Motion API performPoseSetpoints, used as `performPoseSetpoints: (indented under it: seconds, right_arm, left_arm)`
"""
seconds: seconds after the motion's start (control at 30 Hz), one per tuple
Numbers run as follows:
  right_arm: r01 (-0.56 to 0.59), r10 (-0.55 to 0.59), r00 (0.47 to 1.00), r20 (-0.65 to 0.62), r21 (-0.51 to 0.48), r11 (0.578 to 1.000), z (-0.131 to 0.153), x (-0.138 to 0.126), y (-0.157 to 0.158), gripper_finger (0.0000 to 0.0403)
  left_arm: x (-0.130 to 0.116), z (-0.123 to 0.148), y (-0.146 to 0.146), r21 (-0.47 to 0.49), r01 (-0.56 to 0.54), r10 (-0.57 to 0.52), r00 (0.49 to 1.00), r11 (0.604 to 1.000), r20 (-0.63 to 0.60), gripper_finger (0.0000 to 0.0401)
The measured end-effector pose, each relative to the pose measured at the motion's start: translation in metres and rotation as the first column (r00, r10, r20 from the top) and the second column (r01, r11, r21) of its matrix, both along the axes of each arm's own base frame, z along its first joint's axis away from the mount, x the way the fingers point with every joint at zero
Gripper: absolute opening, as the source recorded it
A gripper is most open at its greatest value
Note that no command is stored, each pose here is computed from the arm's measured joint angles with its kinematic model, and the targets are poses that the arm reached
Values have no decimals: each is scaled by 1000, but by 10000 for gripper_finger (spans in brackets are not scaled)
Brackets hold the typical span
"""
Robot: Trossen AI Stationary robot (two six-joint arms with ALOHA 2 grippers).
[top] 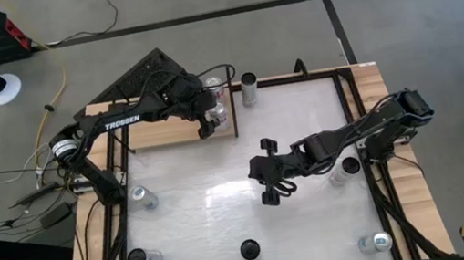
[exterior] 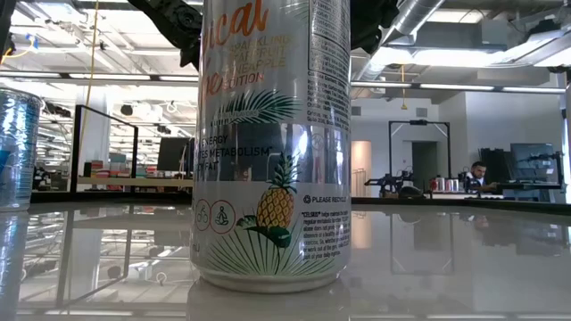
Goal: Place canned beverage on shelf
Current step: Put the silver soda can on the shelf aligned with the other silver soda can, then put the top blue soda can on the shelf
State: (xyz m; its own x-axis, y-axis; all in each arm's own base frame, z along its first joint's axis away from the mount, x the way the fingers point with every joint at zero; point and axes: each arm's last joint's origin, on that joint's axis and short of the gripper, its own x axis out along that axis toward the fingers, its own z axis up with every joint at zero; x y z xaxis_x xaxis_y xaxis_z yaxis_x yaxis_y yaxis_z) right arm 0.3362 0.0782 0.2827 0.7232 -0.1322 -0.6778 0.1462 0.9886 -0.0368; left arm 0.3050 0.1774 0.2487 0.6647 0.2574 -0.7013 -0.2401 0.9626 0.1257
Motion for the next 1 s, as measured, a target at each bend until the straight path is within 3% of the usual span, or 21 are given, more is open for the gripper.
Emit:
performPoseSetpoints:
  seconds: [0.37, 0.63, 0.83, 1.0]
  right_arm:
    - [2, -2, 1000, -14, 2, 1000, -1, -1, 0, 22]
    - [-3, 2, 999, -53, -14, 1000, 5, -12, -3, 22]
    - [-48, 47, 999, -22, -60, 997, 19, -24, -9, 22]
    - [-69, 68, 998, -16, -113, 991, 16, -42, -22, 22]
  left_arm:
    - [-4, 21, -2, -49, 1, -5, 995, 999, -96, 359]
    - [-21, 36, -11, -70, -65, 52, 984, 995, -169, 359]
    - [-39, 65, -25, -67, -89, 83, 992, 994, -96, 359]
    - [-61, 91, -49, -44, -81, 82, 996, 996, 36, 359]
